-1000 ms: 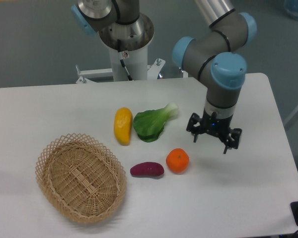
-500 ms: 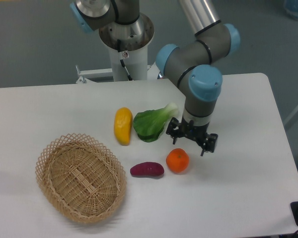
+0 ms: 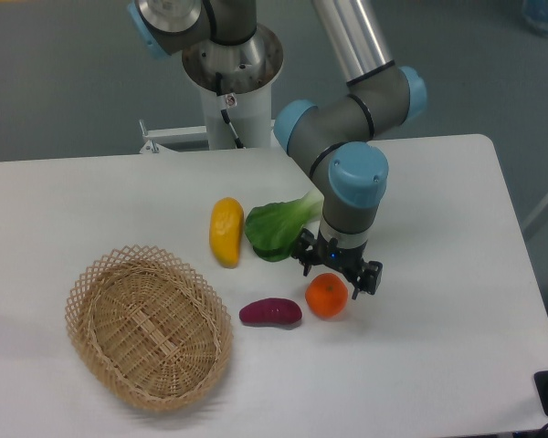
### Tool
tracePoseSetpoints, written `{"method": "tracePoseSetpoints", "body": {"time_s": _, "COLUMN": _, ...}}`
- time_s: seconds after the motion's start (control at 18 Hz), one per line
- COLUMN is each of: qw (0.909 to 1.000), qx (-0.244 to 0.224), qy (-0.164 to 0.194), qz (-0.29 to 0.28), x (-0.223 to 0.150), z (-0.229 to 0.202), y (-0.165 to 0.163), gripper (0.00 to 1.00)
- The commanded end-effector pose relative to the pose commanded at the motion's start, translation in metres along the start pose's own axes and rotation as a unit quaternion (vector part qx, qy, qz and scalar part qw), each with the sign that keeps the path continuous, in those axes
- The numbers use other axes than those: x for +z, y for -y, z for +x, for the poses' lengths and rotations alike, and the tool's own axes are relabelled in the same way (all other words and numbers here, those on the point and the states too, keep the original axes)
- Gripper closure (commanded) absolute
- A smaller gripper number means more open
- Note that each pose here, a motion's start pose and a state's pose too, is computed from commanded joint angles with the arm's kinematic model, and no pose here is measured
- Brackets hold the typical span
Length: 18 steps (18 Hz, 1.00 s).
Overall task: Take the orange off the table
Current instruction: 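Move the open gripper over the orange and lower it around it, then close the gripper fingers on the orange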
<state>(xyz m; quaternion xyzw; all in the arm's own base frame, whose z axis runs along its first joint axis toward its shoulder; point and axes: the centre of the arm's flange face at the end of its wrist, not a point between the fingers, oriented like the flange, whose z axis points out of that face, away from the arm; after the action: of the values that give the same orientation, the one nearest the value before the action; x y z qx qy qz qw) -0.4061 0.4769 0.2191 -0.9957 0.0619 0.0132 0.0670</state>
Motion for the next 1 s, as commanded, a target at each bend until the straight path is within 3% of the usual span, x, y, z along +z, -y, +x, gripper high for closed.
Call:
{"method": "tracePoseSetpoints", "body": {"time_s": 0.28, "qw": 0.9999, "qx": -0.001, "qy": -0.011, "qz": -0.008, "x": 0.015, "z": 0.002, "y": -0.002, "gripper": 0.00}}
{"method": "tracePoseSetpoints", "body": {"time_s": 0.44, "qw": 0.9990, "qx": 0.009, "qy": -0.003, "qz": -0.043, "x": 0.027, "z": 0.010, "y": 0.001, "gripper": 0.03}}
{"method": "tracePoseSetpoints", "body": {"time_s": 0.56, "qw": 0.9988, "qx": 0.012, "qy": -0.001, "qz": -0.048, "x": 0.028, "z": 0.011, "y": 0.002, "gripper": 0.19}}
{"method": "tracePoseSetpoints", "body": {"time_s": 0.61, "qw": 0.9988, "qx": 0.012, "qy": 0.000, "qz": -0.048, "x": 0.028, "z": 0.010, "y": 0.002, "gripper": 0.51}}
{"method": "tracePoseSetpoints", "body": {"time_s": 0.67, "qw": 0.9988, "qx": 0.011, "qy": 0.000, "qz": -0.047, "x": 0.027, "z": 0.010, "y": 0.002, "gripper": 0.61}}
{"method": "tracePoseSetpoints", "body": {"time_s": 1.0, "qw": 0.9990, "qx": 0.012, "qy": 0.020, "qz": -0.037, "x": -0.004, "z": -0.004, "y": 0.012, "gripper": 0.64}}
